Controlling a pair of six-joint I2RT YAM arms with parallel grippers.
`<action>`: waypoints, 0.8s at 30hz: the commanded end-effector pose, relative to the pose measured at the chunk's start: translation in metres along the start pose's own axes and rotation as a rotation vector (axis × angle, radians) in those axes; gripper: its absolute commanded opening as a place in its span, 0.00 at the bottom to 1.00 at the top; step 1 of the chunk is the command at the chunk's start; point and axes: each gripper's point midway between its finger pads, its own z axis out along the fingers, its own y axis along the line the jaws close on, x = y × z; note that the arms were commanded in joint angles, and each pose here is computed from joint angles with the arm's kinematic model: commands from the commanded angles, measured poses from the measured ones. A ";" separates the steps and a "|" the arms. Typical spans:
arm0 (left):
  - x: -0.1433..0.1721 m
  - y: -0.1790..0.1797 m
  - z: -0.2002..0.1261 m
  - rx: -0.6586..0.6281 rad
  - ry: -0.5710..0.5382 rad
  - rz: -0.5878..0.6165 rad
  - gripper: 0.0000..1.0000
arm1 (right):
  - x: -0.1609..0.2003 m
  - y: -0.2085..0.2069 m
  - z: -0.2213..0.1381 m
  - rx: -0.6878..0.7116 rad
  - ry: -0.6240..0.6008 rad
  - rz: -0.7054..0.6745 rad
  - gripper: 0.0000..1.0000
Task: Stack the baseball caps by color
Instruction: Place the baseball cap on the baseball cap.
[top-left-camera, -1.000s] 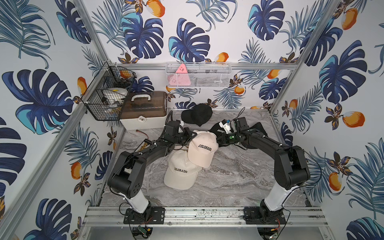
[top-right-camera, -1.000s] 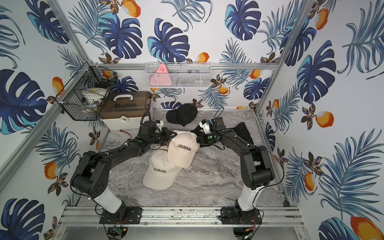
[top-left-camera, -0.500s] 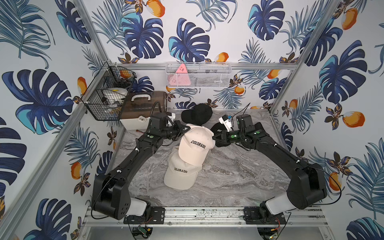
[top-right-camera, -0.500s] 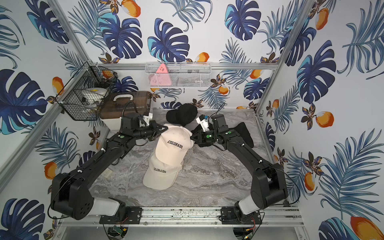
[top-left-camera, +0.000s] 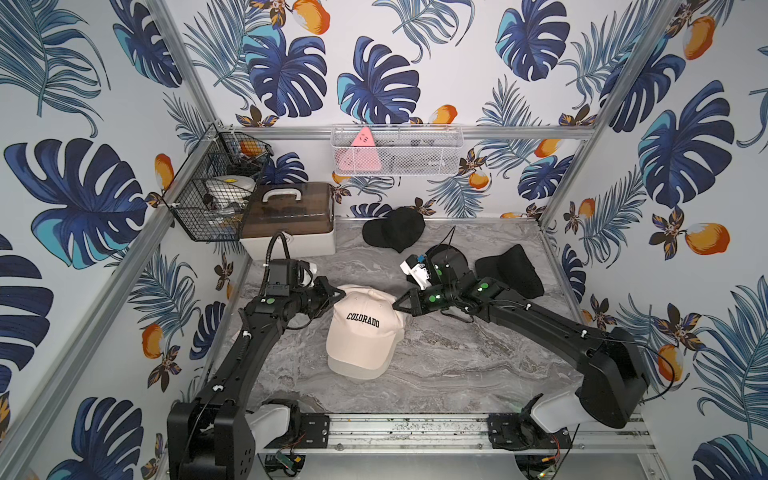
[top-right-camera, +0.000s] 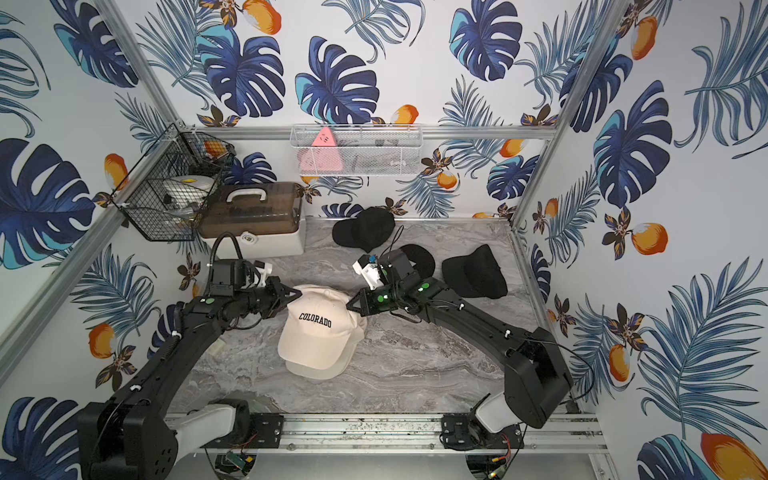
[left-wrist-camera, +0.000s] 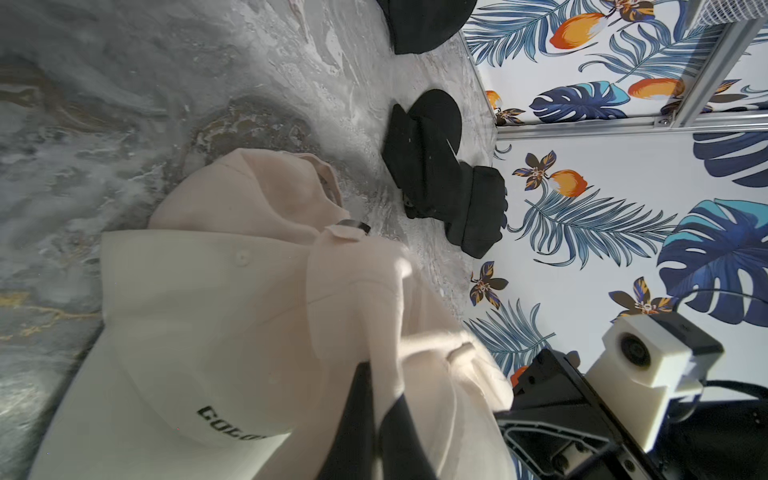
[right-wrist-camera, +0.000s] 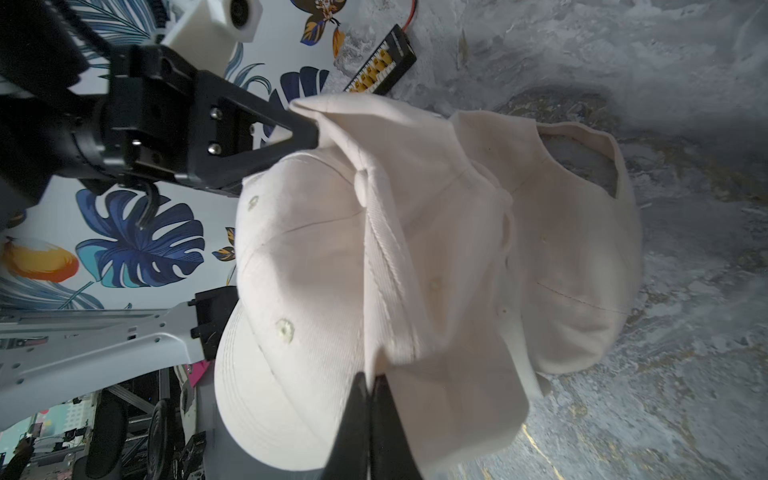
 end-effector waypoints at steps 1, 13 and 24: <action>-0.020 0.007 -0.001 -0.024 -0.104 0.063 0.00 | -0.004 -0.004 0.009 0.031 -0.017 -0.015 0.01; -0.034 0.006 0.006 0.016 -0.165 0.129 0.00 | -0.018 -0.005 0.014 0.057 -0.062 -0.032 0.02; -0.025 0.048 0.018 -0.068 -0.183 0.045 0.09 | -0.006 -0.031 0.043 0.102 0.009 0.000 0.10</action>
